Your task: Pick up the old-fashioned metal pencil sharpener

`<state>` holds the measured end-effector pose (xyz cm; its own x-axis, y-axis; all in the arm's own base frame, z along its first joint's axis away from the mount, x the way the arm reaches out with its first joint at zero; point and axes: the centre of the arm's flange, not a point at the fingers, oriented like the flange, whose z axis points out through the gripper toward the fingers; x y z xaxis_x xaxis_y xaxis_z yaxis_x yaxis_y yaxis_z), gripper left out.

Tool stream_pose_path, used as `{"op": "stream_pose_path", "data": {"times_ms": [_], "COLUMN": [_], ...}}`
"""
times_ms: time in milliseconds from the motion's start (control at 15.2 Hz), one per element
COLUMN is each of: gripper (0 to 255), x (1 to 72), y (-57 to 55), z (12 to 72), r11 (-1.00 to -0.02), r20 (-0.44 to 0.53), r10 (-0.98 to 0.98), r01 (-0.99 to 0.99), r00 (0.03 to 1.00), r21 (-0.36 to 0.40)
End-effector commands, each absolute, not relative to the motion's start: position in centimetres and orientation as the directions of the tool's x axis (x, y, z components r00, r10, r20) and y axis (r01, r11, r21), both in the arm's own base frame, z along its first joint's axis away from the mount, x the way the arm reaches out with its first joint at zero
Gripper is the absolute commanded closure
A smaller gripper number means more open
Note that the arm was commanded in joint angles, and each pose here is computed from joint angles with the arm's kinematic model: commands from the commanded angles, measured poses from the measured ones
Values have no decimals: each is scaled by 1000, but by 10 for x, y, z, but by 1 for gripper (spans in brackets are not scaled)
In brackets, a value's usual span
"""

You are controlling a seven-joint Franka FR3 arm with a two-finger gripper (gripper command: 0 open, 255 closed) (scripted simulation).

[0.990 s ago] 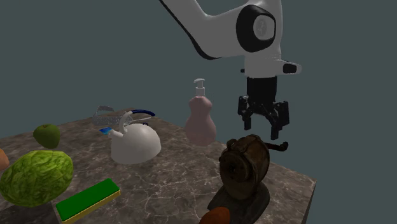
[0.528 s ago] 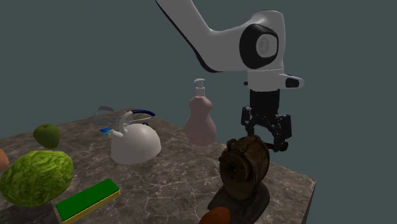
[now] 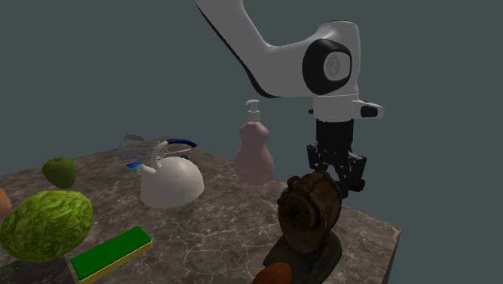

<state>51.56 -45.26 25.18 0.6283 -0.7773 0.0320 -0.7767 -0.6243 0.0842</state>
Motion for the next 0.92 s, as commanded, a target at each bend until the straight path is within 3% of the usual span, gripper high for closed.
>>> {"op": "stream_pose_path", "data": {"times_ms": [0, 858], "gripper": [255, 255], "x": [516, 516], "y": [-452, -453], "z": [251, 298], "r11": [-625, -625], "r20": [31, 31], "r10": [-777, -777], "r01": [-776, -776], "r00": [629, 629], "r21": [84, 84]}}
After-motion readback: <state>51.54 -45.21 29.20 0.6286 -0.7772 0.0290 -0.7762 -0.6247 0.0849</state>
